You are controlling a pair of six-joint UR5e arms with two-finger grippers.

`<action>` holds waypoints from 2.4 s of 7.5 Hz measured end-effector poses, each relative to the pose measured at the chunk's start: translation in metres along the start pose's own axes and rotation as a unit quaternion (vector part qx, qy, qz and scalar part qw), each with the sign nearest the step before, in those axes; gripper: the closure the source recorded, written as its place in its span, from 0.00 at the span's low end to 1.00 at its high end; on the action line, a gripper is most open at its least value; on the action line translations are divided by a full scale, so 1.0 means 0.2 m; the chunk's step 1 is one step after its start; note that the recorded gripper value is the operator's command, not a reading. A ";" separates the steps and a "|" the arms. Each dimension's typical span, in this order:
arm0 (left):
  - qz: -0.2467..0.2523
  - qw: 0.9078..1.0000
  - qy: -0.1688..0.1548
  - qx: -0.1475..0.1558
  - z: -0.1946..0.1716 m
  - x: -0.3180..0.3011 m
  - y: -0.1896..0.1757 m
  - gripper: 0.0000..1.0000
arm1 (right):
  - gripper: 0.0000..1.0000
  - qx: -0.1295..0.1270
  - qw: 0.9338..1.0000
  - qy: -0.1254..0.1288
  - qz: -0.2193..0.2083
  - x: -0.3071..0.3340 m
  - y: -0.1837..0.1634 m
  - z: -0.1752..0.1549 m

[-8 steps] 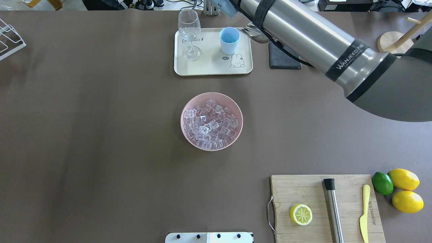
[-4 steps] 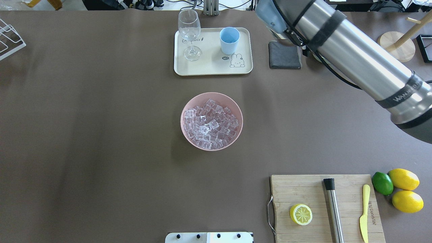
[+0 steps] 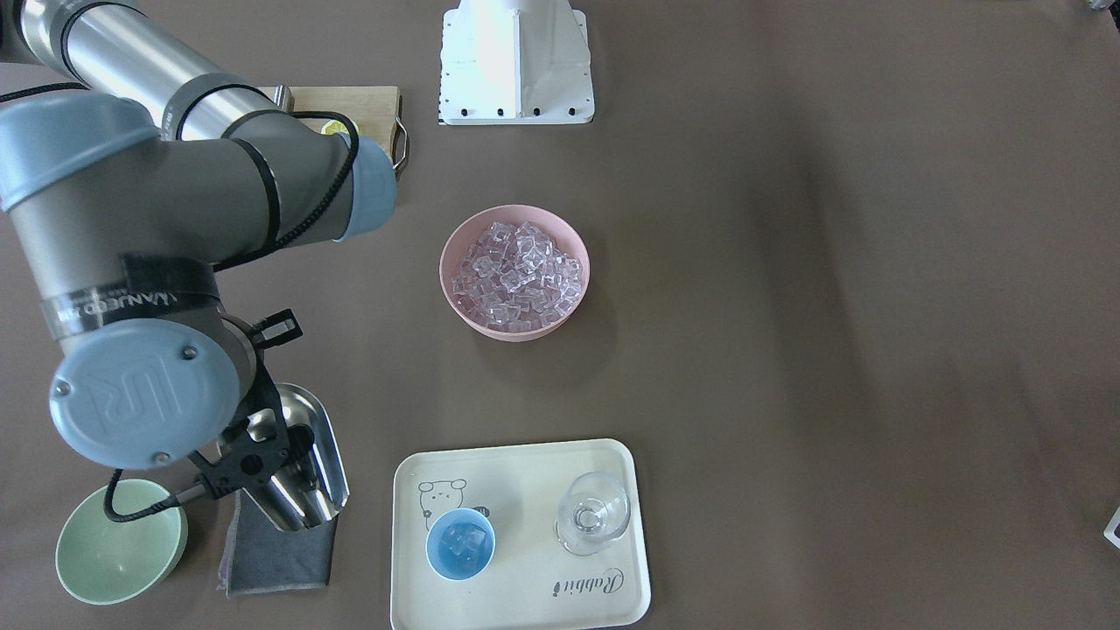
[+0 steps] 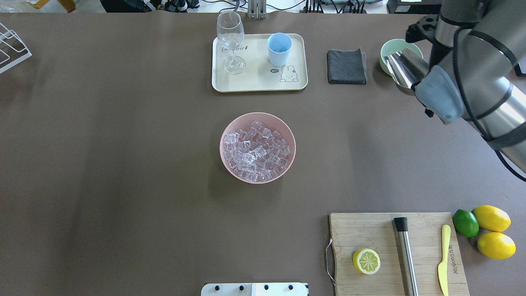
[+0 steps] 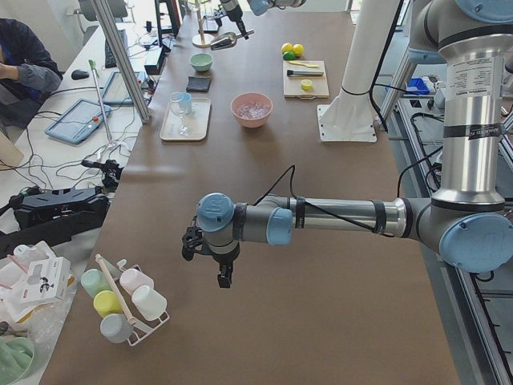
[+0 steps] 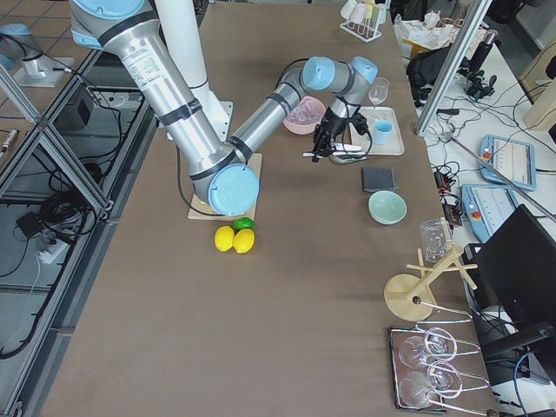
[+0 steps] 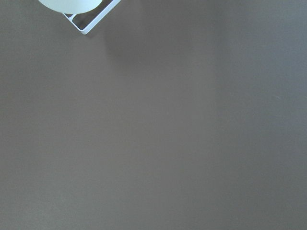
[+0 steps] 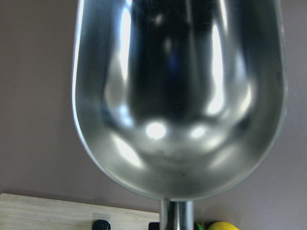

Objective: Put ice in cup with scoop
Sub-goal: 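Carry the empty scoop back and lower it onto the table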

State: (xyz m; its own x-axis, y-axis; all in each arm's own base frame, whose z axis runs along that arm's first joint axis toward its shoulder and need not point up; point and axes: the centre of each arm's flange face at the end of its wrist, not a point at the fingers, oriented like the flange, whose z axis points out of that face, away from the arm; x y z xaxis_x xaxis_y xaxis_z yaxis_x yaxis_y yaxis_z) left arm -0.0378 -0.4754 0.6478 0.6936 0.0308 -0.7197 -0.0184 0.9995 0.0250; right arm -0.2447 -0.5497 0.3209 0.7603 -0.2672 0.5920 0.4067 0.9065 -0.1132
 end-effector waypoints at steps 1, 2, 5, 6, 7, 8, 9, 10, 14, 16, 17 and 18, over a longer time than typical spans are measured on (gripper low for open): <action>0.002 1.000 0.010 0.001 0.00 0.01 0.00 0.02 | 1.00 0.012 1.000 -0.006 0.018 0.09 0.10 0.10; 0.002 1.000 0.018 0.002 -0.01 0.02 -0.01 0.02 | 1.00 0.019 0.999 -0.010 0.029 0.15 0.15 0.20; 0.002 1.000 0.021 0.005 -0.02 0.03 -0.03 0.02 | 1.00 0.033 0.998 -0.020 0.045 0.12 0.16 0.58; 0.004 1.000 0.023 0.008 -0.03 0.04 -0.03 0.02 | 1.00 0.033 0.998 -0.023 0.053 0.05 0.15 0.71; 0.006 1.000 0.024 0.009 -0.04 0.05 -0.03 0.02 | 1.00 0.036 0.997 -0.029 0.066 -0.01 0.13 0.82; 0.006 1.000 0.024 0.009 -0.04 0.05 -0.03 0.02 | 1.00 0.038 0.995 -0.035 0.082 -0.04 0.12 0.92; 0.006 1.000 0.024 0.008 -0.04 0.05 -0.03 0.02 | 1.00 0.038 0.994 -0.039 0.096 -0.05 0.13 0.98; 0.007 1.000 0.024 0.009 -0.05 0.06 -0.02 0.02 | 1.00 0.037 0.993 -0.042 0.104 -0.05 0.15 1.01; 0.013 0.999 0.031 0.013 -0.07 0.09 -0.02 0.02 | 1.00 0.022 0.990 -0.057 0.130 -0.05 0.17 1.04; 0.013 0.999 0.031 0.012 -0.06 0.09 -0.02 0.02 | 0.01 0.015 0.989 -0.063 0.133 -0.05 0.18 1.05; 0.013 0.999 0.031 0.012 -0.06 0.09 -0.02 0.02 | 0.00 0.013 0.989 -0.063 0.134 -0.05 0.17 1.06; 0.013 0.999 0.031 0.012 -0.06 0.09 -0.01 0.02 | 0.00 0.012 0.989 -0.063 0.134 -0.04 0.17 1.06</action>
State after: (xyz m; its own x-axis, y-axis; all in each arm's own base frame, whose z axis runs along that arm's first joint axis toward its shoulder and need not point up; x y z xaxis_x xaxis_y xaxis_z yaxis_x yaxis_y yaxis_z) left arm -0.0342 -0.4777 0.6256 0.6466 0.0572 -0.7607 -0.0182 0.9981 0.0596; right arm -0.3452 -0.4469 0.4812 0.7697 0.0253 0.6379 0.1850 0.9475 -0.2609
